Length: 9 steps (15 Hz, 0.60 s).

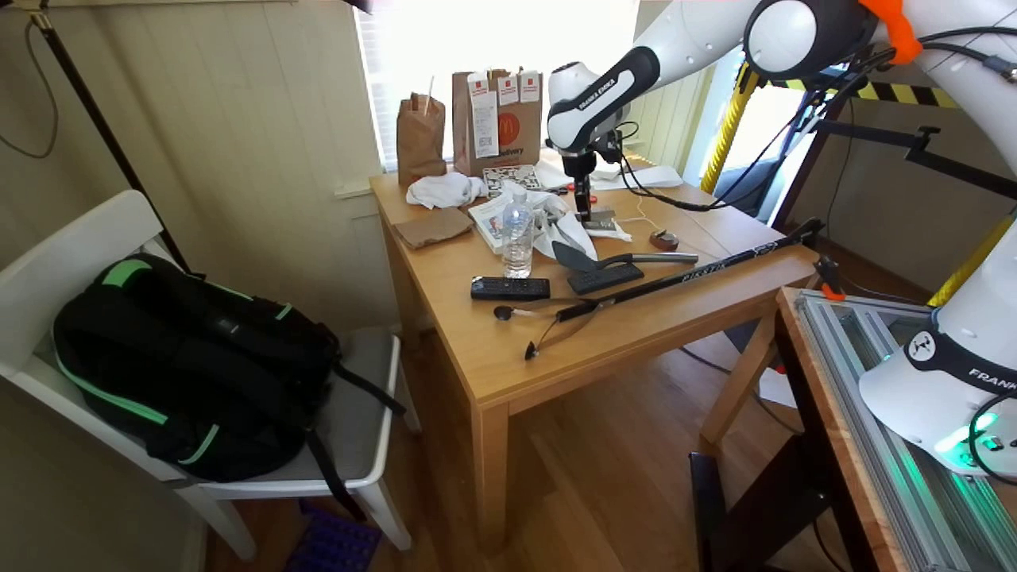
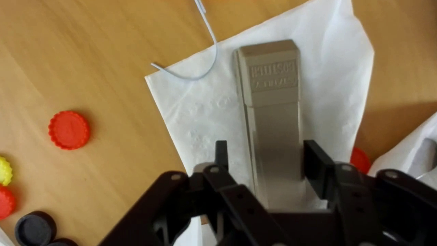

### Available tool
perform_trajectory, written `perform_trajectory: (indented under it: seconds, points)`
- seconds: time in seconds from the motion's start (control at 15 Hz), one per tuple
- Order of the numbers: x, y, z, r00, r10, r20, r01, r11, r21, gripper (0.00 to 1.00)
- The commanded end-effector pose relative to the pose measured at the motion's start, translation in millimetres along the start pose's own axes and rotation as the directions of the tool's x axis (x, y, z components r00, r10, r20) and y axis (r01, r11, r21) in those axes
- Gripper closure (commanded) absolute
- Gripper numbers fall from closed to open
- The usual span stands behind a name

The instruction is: Move the stapler to the right

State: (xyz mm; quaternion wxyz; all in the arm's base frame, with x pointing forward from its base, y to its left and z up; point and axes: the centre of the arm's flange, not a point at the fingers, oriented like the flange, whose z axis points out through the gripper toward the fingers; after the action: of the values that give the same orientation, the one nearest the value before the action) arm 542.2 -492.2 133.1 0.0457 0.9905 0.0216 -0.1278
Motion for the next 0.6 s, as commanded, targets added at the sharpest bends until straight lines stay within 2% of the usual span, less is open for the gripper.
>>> perform_trajectory:
  seconds: [0.0,0.07,0.13,0.2,0.27,0.33,0.53]
  points:
    - [14,10,8,1.000,0.001,0.009,-0.002,1.000,0.011,0.55]
    - [14,10,8,1.000,0.000,0.009,-0.001,1.000,0.013,0.75]
    - [13,12,4,1.000,0.001,0.005,-0.001,1.000,0.018,0.80]
    - [11,14,0,1.000,0.002,0.008,-0.002,1.000,0.020,0.81]
    - [6,18,-9,1.000,0.005,0.018,-0.005,1.000,0.023,0.88]
    - [0,23,-18,1.000,0.016,0.023,-0.017,1.000,0.018,0.90]
    - [-18,51,-49,0.996,0.064,0.060,-0.069,0.994,0.080,0.90]
